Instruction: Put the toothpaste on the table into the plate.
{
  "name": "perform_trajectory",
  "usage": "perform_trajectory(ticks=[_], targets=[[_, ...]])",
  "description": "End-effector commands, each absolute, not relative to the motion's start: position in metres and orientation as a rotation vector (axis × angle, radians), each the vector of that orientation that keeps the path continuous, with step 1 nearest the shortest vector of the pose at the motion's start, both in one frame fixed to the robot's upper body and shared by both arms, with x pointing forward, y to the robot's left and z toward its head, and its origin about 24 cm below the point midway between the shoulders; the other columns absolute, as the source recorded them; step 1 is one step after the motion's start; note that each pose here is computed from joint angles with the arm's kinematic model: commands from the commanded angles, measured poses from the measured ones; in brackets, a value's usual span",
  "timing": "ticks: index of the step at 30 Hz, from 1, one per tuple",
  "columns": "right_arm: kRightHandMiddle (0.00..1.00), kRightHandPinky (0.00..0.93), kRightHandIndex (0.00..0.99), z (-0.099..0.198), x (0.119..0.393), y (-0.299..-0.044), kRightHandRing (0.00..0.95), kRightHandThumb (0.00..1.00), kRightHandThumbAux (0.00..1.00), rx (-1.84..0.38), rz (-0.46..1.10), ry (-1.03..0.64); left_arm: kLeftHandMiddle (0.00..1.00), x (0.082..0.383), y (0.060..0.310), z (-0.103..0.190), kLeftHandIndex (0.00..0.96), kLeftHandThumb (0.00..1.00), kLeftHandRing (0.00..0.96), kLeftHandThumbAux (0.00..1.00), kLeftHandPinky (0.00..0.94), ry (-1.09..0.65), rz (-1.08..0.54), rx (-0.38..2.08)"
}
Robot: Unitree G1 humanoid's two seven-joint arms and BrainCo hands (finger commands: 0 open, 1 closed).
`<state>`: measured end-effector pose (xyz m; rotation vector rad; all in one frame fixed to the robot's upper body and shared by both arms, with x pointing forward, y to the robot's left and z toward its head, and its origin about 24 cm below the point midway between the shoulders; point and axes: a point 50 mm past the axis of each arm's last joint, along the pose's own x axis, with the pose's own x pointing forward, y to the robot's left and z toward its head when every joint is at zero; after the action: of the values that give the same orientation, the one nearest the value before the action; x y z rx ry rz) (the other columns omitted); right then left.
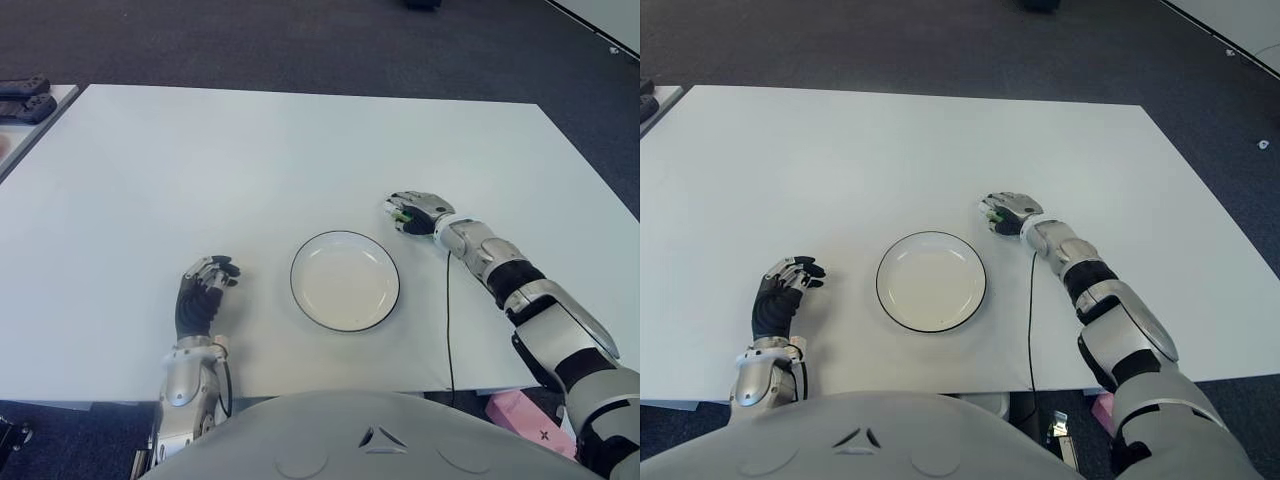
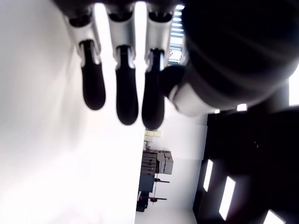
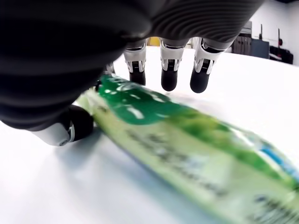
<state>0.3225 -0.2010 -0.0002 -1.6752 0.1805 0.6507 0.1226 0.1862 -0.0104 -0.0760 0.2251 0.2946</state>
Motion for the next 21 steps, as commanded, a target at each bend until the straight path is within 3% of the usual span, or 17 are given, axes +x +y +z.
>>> perform_trajectory(ticks=[1,4,6,9,11,12,16,21], targets=[[0.0,0.088,0.053,-0.0493,0.2751,-0.2328,0.0,0.636,0.445,-1.752,0.83,0.516,0.514,0.1187,0.186,-0.0161,0.431,0.711,0.492,0.723,0.471,0.275,0.306,-0.086],[0.01,0.137,0.066,-0.0479,0.2746,-0.2332,0.023,0.66,0.451,-1.73,0.812,0.52,0.515,0.1187,0.1859,-0.0156,0.432,0.713,0.495,0.721,0.479,0.272,0.31,-0.08],[0.062,0.212,0.105,-0.047,0.2741,-0.2331,0.094,0.692,0.455,-1.701,0.789,0.511,0.518,0.1186,0.1859,-0.015,0.433,0.713,0.498,0.721,0.483,0.267,0.314,-0.073],[0.223,0.361,0.25,-0.046,0.273,-0.2327,0.267,0.762,0.458,-1.656,0.756,0.489,0.527,0.1184,0.1856,-0.0141,0.434,0.713,0.501,0.72,0.486,0.259,0.32,-0.067],[0.284,0.399,0.331,-0.0456,0.2722,-0.2325,0.316,0.787,0.461,-1.622,0.738,0.469,0.53,0.1183,0.1854,-0.0137,0.435,0.712,0.5,0.72,0.484,0.259,0.327,-0.061],[0.323,0.407,0.369,-0.0454,0.2718,-0.2324,0.338,0.769,0.546,-1.607,0.73,0.461,0.53,0.1182,0.1854,-0.0137,0.435,0.712,0.497,0.72,0.476,0.26,0.33,-0.059],[0.4,0.438,0.418,-0.0451,0.2707,-0.2326,0.39,0.746,0.658,-1.561,0.696,0.437,0.528,0.1182,0.1851,-0.0133,0.434,0.71,0.494,0.721,0.472,0.261,0.336,-0.057],[0.411,0.475,0.467,-0.0438,0.2706,-0.2329,0.447,0.826,0.678,-1.503,0.638,0.409,0.521,0.1184,0.1847,-0.0127,0.433,0.709,0.491,0.723,0.471,0.263,0.341,-0.06]])
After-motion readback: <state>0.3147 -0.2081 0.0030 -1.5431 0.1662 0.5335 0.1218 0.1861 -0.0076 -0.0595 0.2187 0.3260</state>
